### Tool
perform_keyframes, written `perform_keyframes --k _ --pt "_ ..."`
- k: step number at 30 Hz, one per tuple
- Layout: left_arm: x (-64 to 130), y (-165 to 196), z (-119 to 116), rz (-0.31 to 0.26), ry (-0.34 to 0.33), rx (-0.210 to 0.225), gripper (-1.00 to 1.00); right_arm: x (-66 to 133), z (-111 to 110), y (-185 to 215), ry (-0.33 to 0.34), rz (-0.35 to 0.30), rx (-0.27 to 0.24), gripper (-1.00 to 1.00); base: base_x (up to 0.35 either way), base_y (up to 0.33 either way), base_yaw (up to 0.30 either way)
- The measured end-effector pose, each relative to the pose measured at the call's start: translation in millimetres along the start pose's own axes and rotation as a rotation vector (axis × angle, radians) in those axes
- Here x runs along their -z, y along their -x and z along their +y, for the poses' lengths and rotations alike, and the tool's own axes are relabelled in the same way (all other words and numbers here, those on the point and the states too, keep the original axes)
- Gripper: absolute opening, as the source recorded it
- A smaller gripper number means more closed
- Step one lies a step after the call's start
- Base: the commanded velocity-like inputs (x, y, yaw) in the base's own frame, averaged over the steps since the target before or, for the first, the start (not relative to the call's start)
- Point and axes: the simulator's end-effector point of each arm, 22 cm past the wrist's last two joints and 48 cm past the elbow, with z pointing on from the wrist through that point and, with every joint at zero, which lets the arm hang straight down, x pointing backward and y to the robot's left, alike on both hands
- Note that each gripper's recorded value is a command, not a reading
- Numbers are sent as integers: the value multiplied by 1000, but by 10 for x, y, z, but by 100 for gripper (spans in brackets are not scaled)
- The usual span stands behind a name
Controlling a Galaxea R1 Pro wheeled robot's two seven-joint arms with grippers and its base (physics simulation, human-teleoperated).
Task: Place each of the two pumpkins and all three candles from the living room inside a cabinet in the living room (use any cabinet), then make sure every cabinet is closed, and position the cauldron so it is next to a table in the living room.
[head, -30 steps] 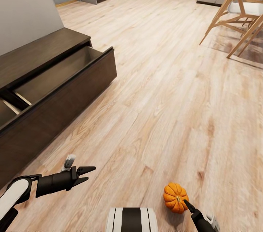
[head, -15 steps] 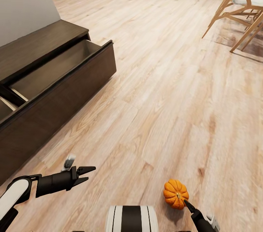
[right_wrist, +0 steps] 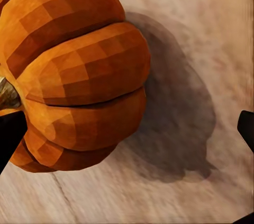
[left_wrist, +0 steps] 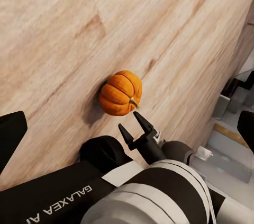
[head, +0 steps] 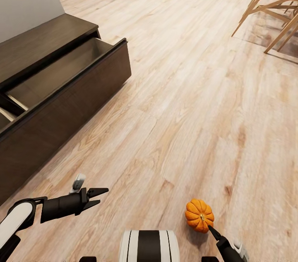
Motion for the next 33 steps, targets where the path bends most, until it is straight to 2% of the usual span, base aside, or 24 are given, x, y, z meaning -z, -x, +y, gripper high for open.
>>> perform_keyframes --k 23,33 --pt "0 0 4 0 0 1 100 0 0 2 0 -1 0 100 55 21 0" --pt "-2 -4 6 1 1 1 100 0 -2 3 -1 -1 1 100 20 -53 0"
